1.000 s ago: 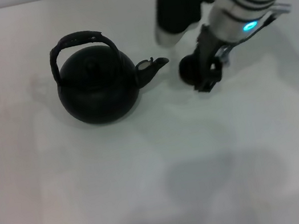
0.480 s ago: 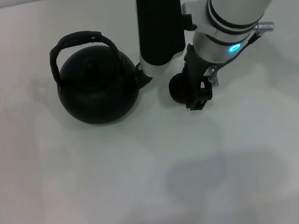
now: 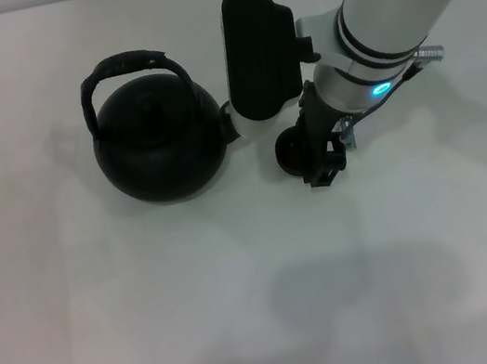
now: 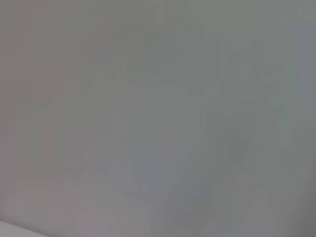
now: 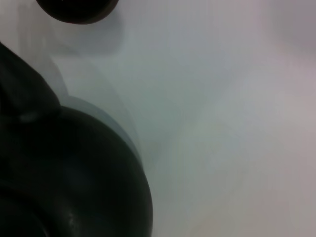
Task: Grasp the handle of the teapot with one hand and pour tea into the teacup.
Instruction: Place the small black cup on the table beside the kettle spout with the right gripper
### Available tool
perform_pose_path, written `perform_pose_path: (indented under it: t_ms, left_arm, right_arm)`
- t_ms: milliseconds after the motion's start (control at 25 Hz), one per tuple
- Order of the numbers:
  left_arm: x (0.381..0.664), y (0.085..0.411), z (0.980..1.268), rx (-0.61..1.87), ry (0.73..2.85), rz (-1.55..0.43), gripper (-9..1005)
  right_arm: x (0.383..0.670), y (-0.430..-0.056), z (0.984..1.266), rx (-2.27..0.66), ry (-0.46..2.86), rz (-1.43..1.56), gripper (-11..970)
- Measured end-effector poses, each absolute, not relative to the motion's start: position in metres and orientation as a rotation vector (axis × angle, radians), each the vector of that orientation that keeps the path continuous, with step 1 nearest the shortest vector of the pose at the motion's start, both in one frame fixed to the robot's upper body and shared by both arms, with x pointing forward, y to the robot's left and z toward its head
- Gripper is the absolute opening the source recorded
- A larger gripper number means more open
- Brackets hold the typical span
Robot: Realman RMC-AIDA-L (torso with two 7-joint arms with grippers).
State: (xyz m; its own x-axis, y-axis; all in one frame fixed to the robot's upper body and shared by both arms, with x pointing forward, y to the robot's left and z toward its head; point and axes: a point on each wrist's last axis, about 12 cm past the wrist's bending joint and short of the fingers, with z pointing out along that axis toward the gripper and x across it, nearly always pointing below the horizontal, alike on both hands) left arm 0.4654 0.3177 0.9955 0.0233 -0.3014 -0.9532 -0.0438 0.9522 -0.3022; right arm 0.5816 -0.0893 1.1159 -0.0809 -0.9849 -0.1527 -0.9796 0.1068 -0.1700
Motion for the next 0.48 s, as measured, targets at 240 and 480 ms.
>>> perform_pose_path:
  t_ms: [240, 480]
  left_arm:
    - [0.4646, 0.3171, 0.9961, -0.277, 1.533, -0.206, 831]
    - [0.4645, 0.3166, 0.9964, -0.278, 1.530, -0.208, 831]
  right_arm:
    - [0.5794, -0.0883, 1.1137, -1.981, 2.144, -0.046, 743]
    - [0.5793, -0.0890, 1.1130, -1.986, 2.143, -0.048, 752]
